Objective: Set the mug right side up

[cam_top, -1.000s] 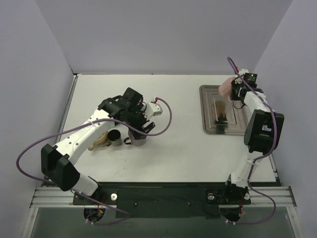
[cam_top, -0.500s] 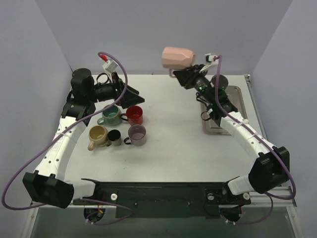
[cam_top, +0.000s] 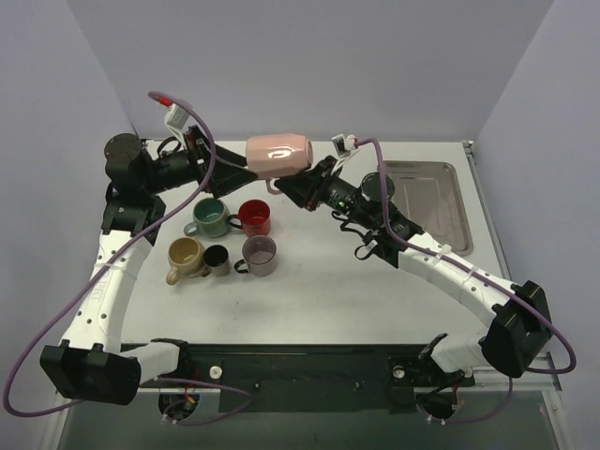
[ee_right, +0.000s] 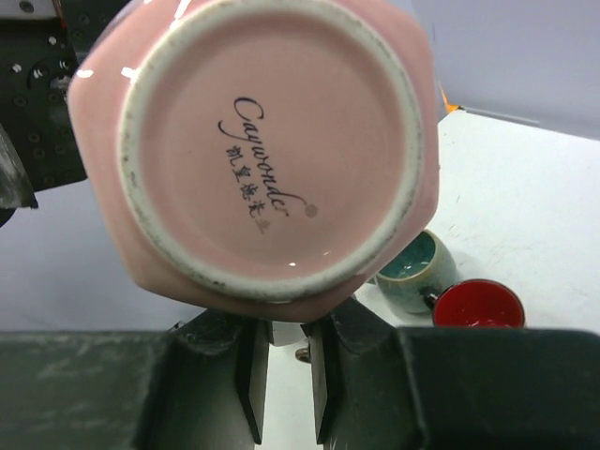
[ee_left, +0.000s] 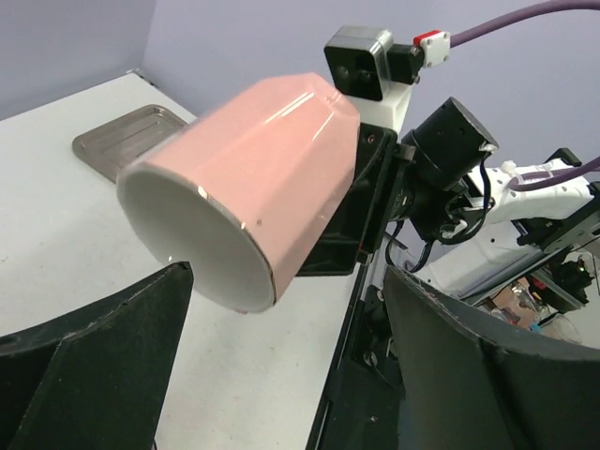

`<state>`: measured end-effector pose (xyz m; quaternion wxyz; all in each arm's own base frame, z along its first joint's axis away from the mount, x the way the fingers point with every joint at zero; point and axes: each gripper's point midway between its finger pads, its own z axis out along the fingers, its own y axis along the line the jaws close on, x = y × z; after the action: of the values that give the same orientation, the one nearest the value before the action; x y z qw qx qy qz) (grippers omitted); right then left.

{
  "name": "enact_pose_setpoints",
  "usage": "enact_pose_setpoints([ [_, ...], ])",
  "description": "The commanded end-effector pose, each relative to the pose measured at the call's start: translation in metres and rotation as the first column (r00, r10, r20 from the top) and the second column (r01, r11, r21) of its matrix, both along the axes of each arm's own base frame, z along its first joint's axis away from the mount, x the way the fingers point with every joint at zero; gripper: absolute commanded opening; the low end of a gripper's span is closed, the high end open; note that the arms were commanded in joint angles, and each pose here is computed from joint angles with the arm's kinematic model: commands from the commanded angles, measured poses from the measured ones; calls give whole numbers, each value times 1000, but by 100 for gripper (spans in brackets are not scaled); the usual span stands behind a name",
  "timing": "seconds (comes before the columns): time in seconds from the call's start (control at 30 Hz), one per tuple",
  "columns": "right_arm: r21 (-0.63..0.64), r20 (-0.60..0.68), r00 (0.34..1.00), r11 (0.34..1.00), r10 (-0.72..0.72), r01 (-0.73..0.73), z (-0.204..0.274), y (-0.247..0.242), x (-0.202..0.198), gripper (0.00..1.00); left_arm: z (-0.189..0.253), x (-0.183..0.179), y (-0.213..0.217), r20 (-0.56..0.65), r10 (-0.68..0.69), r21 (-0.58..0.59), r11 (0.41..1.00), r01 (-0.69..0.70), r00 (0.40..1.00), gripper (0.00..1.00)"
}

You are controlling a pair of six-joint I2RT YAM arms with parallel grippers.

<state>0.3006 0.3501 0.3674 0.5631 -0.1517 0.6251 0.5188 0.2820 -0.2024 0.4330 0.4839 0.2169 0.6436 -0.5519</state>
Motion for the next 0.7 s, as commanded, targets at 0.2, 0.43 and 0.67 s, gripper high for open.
enact_pose_setpoints([
  [0.2, 161, 161, 979, 975, 126, -152, 68, 15, -39, 0, 17, -28, -18, 65, -135, -56, 989, 139, 989, 33],
  [0.43, -69, 50, 998, 997, 44, -40, 16, 14, -15, 66, -50, 14, 15, -63, 159, 226, 964, -141, 985, 0],
  [0.67, -566, -5, 956, 789, -293, 239, -72, -65, 10, 92, -92, 57, 138, 289, 450, 698, 505, -508, 845, 0],
])
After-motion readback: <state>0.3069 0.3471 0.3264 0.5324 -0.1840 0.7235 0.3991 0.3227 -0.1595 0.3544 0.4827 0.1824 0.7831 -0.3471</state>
